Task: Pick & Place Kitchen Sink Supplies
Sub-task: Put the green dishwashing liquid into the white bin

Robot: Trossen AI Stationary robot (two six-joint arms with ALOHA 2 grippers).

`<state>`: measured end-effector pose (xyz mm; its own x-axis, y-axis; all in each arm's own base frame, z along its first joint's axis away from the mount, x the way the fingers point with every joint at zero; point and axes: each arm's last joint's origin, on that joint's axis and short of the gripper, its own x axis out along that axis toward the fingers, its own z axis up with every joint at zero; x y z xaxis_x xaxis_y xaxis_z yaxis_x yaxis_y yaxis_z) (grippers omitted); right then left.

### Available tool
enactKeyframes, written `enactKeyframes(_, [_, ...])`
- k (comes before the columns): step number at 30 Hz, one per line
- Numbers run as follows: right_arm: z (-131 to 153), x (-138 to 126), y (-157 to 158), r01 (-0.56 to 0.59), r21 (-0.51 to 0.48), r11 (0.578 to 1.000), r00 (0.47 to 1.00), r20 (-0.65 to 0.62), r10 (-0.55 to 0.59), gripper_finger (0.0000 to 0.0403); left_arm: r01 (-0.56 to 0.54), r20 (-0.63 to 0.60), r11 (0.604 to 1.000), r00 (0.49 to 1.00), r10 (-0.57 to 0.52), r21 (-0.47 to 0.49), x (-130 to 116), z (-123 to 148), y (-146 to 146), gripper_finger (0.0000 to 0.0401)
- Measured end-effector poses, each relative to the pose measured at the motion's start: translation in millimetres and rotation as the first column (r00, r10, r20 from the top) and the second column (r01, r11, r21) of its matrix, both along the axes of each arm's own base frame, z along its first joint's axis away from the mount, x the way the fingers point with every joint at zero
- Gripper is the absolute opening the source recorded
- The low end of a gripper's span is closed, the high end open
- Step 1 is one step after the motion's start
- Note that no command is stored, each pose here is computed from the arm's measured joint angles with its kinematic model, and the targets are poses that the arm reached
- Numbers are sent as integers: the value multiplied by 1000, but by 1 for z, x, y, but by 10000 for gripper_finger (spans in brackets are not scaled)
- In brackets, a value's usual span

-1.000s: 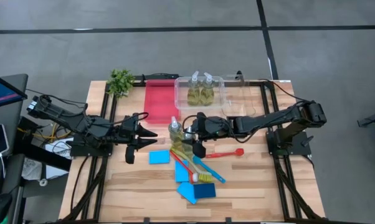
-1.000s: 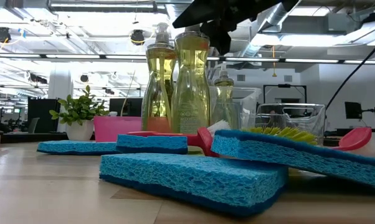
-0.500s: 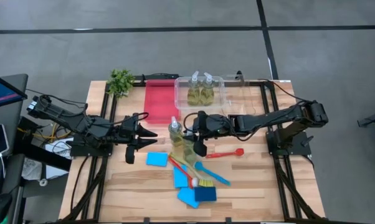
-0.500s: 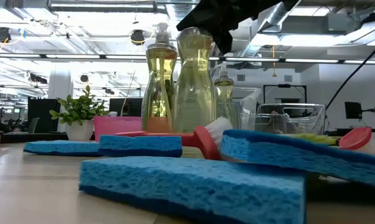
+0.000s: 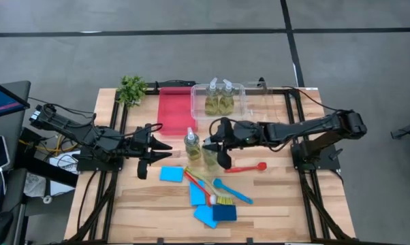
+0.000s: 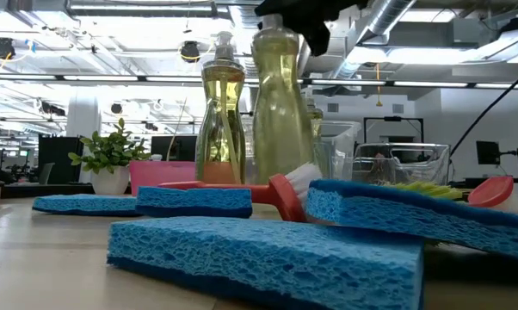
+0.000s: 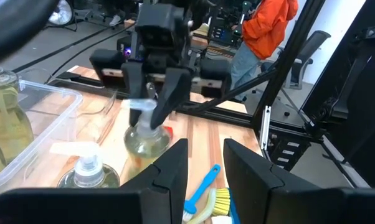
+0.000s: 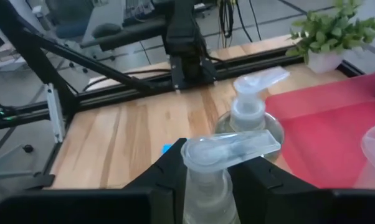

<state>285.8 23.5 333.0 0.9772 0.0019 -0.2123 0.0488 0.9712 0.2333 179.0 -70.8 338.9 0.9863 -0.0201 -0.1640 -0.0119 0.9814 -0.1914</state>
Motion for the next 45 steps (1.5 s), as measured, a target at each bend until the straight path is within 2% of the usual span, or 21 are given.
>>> enactKeyframes(7, [8, -6, 0, -7, 8, 1000, 999, 31, 7, 98, 0, -1, 1000, 1000, 0, 2, 0, 0, 0, 104])
enactKeyframes(22, [22, -18, -4, 7, 3, 1000, 996, 90, -7, 88, 0, -7, 1000, 1000, 0, 5, 0, -1, 0, 104])
enactKeyframes(30, [43, -40, -16, 49, 8, 999, 983, 178, -50, 88, 0, -7, 1000, 1000, 0, 5, 0, -1, 0, 104])
enactKeyframes(37, [61, -64, -30, 158, -10, 987, 953, 262, -150, 88, 0, -7, 1000, 1000, 0, 4, 0, -1, 0, 104])
enactKeyframes(45, [77, -85, -48, 345, -23, 938, 880, 357, -315, 88, -2, -6, 1000, 1000, 2, 5, 0, -1, 0, 104])
